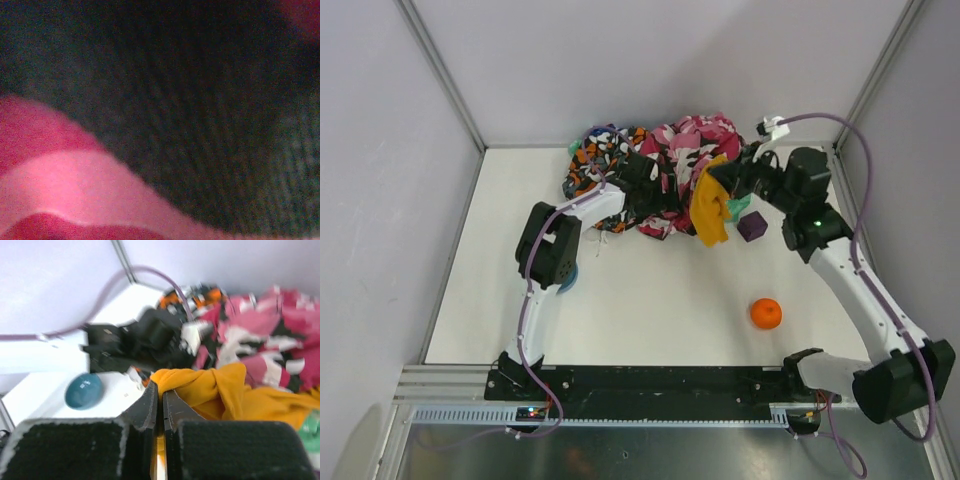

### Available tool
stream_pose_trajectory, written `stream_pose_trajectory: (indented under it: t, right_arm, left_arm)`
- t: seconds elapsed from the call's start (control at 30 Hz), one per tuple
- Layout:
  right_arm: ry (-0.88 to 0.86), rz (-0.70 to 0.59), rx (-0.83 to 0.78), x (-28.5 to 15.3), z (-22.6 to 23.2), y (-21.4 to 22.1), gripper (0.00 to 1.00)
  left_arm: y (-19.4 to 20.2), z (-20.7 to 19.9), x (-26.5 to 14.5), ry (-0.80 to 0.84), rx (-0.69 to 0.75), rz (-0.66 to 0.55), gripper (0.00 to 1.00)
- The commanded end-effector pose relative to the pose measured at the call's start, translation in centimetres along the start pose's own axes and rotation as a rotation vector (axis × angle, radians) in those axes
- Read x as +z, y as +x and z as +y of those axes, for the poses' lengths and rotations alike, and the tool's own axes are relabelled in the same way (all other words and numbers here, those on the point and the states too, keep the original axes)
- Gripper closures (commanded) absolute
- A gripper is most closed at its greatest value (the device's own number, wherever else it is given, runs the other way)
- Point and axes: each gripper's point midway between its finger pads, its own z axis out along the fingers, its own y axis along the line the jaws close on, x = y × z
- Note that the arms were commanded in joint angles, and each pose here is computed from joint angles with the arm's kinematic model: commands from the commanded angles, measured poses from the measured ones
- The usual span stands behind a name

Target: Pick out a specific cloth from the pile

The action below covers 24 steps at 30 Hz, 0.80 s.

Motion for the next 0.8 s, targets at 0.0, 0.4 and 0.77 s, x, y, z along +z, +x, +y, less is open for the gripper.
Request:
stream_pose_trajectory:
  t: [0.0,0.4,0.77]
  right_arm:
    - [-0.302,-0.391,-0.209,-7.2,10.6,-14.6,1.0]
    - [-0.64,-0.602,-0.42,-18.8,23.2,-21.9,1.0]
    - [-0.728,-0.507,-0.345,-18.6,24.7,-19.1,1.0]
  left_arm:
    - [-1.1,1.8,2.0,-0.033,-0.039,-0.051,0.0]
    - [-1.1,1.2,2.0,-0.008,-0.07,-0.038,0.0]
    - [-2.3,-2.4,-3.7,0.083,-0.039,-0.075,0.0]
